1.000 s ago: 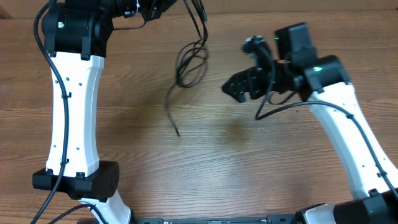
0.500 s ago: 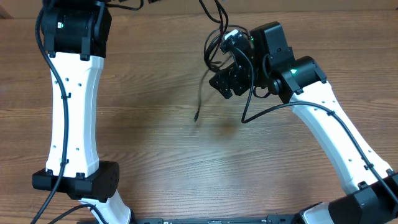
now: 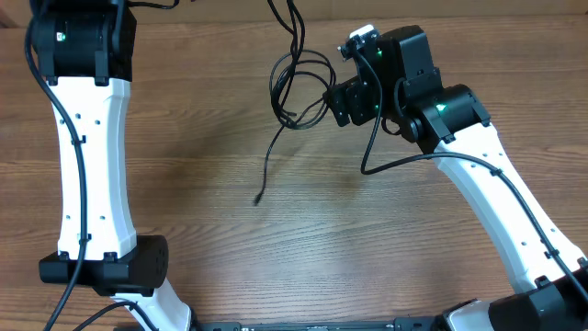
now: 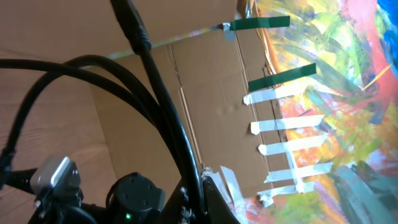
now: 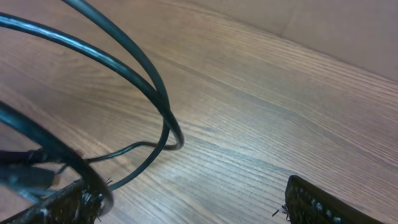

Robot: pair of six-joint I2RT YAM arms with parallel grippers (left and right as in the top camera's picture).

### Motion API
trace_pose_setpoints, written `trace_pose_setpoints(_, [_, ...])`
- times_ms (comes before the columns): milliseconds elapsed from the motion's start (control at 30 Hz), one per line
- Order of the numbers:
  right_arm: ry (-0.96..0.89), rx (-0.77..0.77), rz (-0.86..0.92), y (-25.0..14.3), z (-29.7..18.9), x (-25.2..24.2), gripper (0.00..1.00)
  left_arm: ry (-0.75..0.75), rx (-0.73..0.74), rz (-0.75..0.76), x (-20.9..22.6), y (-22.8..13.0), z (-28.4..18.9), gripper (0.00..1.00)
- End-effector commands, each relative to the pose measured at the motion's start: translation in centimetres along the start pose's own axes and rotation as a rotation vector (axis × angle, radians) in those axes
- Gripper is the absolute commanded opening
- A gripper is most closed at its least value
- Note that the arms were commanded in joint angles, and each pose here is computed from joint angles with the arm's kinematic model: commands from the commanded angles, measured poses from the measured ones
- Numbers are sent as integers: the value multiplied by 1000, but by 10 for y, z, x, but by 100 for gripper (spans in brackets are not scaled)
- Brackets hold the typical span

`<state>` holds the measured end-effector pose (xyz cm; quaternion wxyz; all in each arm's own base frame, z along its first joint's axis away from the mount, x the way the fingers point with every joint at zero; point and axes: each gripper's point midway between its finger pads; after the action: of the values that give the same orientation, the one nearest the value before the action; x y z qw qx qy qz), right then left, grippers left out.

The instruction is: Untangle cables

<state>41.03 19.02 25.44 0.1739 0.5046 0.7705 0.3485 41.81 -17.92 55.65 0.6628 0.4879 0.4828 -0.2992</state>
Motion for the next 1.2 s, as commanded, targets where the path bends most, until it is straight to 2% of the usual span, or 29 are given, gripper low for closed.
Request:
trace_pose_setpoints(0, [-27,-76,33,20,-18,-5,91,-30,47,-31,-21,-15,-1,4])
trace_pose_setpoints(233, [62,-91,52,26,-6,9,91,-72,122,-34,-36,-27,-3,4])
trace_pose_setpoints(433, [63,-117,72,33,17,6,91,-93,141,1,-52,-36,-7,4])
trace_pose_setpoints(700, [55,-321,55,83,26,2,90,-113,139,61,-81,-53,-18,4])
trace_pose_setpoints(900, [-5,-489,188,118,32,-16,90,-131,163,109,-107,-75,-29,4])
trace_pose_setpoints(1067, [11,-571,274,134,41,-20,90,-136,223,85,-130,-103,-41,4])
trace_pose_setpoints(1167, [-131,-627,387,136,35,-55,90,-144,225,105,-147,-119,-51,4])
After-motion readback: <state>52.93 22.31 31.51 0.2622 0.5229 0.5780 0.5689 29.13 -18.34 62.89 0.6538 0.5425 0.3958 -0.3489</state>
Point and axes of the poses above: each gripper's point midway between its finger pads, its own z axis out along the fingers, its own x axis along the line the jaws close on, y = z × x, and after that the axes turned 5 degrees about z, right-handed
